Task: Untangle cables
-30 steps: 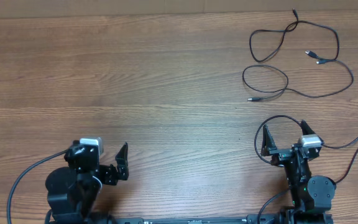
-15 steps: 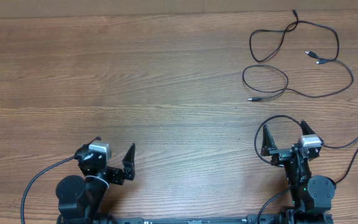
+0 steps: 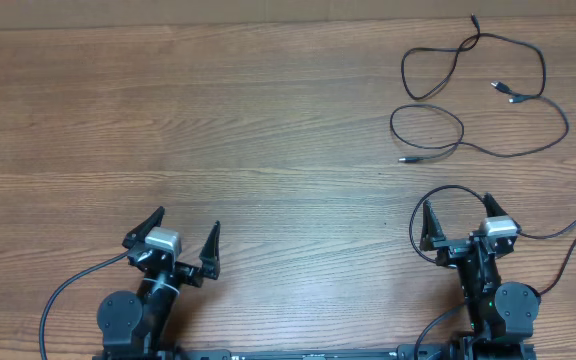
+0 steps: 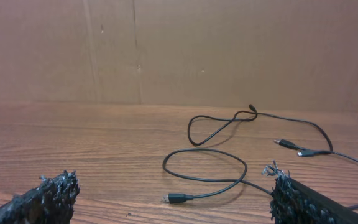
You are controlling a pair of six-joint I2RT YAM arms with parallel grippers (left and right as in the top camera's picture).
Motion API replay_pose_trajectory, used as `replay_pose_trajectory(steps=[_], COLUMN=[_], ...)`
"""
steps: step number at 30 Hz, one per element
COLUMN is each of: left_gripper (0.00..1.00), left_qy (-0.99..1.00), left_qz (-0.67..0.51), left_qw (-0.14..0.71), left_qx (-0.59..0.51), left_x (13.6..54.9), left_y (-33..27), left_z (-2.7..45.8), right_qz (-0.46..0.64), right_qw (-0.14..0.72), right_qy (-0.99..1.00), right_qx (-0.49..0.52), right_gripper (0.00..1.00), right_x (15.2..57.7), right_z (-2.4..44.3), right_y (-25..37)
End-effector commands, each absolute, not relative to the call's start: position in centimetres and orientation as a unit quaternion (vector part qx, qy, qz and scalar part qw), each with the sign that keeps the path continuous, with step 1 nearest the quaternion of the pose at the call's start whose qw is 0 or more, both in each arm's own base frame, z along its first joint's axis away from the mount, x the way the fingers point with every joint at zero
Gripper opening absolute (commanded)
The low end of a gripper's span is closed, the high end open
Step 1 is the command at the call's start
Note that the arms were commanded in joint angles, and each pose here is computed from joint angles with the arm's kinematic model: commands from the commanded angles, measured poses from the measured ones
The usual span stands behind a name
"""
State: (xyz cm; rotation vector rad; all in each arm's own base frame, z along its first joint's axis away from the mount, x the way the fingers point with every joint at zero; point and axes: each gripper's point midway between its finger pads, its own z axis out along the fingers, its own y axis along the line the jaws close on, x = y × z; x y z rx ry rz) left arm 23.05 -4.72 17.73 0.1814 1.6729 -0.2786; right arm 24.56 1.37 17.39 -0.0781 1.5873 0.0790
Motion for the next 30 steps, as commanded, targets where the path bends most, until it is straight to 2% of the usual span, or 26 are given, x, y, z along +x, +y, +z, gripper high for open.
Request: replay_pose_trajectory(steps=[1, 14, 19, 25, 30], left_gripper=[1.00, 0.99, 1.00, 0.99, 1.00], left_qy=[0.733, 0.721, 0.724, 0.691, 0.716], left_qz=[-0.145, -0.124, -0.085, -0.041, 0.004], left_qw=[0.661, 0.679, 0.684, 0.721, 0.690], left_qx=[0.076, 0.063, 0.025, -0.020, -0.106], left_x=[23.2, 24.0, 24.4, 24.6, 24.4], left_y=[-5.3, -4.7, -2.9, -0.6, 2.5], left_z=[17.2, 16.3, 16.3, 18.5, 16.3], right_qz=[0.031, 0.031, 0.031, 0.031, 0.031], right_qw=[0.702, 0.702, 0.702, 0.702, 0.702], right_qy=[0.711, 0.711, 0.711, 0.711, 0.711], right_qx=[-0.032, -0.032, -0.032, -0.032, -0.032], right_gripper=[1.00, 1.00, 1.00, 1.00, 1.00], right_x=[24.6, 24.6, 24.6, 24.6, 24.6], right_z=[17.2, 17.2, 17.2, 17.2, 17.2], right_y=[1.2, 1.2, 1.2, 1.2, 1.2])
